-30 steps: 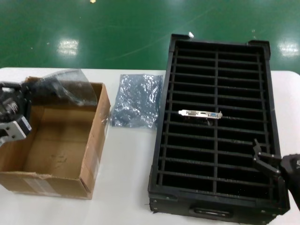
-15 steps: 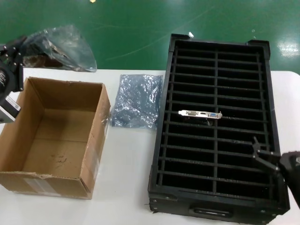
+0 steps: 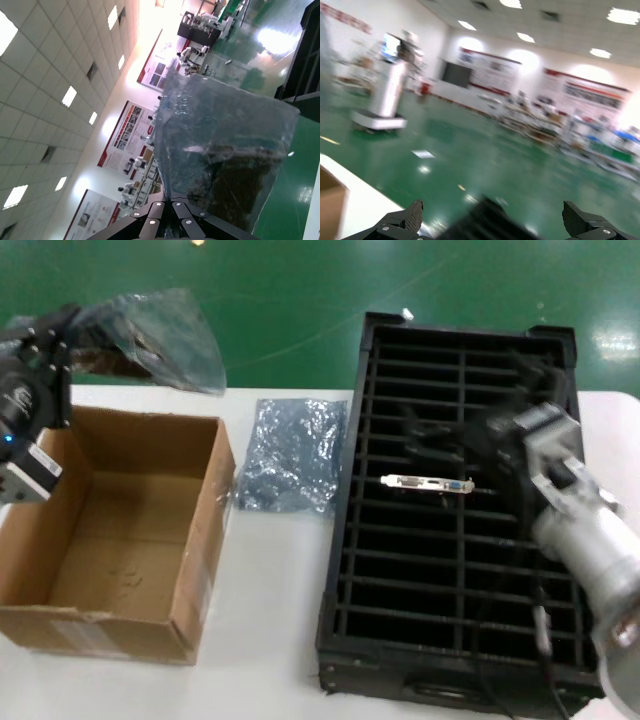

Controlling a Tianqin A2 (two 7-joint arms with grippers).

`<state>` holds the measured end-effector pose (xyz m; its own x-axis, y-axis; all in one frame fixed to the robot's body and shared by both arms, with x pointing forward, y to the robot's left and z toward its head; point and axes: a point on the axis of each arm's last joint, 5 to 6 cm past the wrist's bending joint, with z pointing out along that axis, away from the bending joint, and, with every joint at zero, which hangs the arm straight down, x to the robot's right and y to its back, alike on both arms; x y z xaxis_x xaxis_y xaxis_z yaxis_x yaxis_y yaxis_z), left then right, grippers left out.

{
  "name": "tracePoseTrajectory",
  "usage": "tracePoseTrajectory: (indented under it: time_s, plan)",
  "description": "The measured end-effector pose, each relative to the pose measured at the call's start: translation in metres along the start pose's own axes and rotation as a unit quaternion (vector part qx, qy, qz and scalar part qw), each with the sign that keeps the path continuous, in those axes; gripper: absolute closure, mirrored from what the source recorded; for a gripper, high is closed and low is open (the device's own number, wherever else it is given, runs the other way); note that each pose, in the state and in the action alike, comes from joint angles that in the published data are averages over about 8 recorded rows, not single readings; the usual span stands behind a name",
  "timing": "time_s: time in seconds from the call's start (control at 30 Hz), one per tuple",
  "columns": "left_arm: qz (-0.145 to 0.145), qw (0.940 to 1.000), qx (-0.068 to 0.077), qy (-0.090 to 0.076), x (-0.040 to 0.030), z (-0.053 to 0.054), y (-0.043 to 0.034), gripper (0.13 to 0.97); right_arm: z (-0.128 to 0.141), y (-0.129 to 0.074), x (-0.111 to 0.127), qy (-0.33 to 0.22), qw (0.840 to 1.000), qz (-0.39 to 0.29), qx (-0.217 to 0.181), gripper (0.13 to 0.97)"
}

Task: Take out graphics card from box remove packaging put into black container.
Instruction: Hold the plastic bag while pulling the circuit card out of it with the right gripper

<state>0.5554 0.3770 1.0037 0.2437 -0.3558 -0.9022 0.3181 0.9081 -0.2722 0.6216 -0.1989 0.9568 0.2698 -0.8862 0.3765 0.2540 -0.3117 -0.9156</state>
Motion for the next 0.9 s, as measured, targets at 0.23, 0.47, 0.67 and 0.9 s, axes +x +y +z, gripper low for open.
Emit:
tracePoseTrajectory:
  time_s: [0.23,0.47,0.67,0.9]
  plan:
    - [0.005,0.9999,0.009,0.012,0.0112,0.005,-0.0052,0.957,0.058,-0.045,-0.016,-0.095,0.994,-0.044,0.037,0.131]
    - [0.01,0.9996,0.016,0.021,0.0213,0.009,-0.0105,0.957,0.08,-0.067,-0.027,-0.155,0.985,-0.069,0.04,0.144]
    - [0.01,0.9995,0.019,0.024,0.0276,0.013,-0.0112,0.957,0.085,-0.076,-0.031,-0.177,0.98,-0.078,0.044,0.194]
    - [0.009,0.9995,0.016,0.026,0.0297,0.022,-0.0075,0.957,0.087,-0.084,-0.035,-0.19,0.977,-0.084,0.052,0.223]
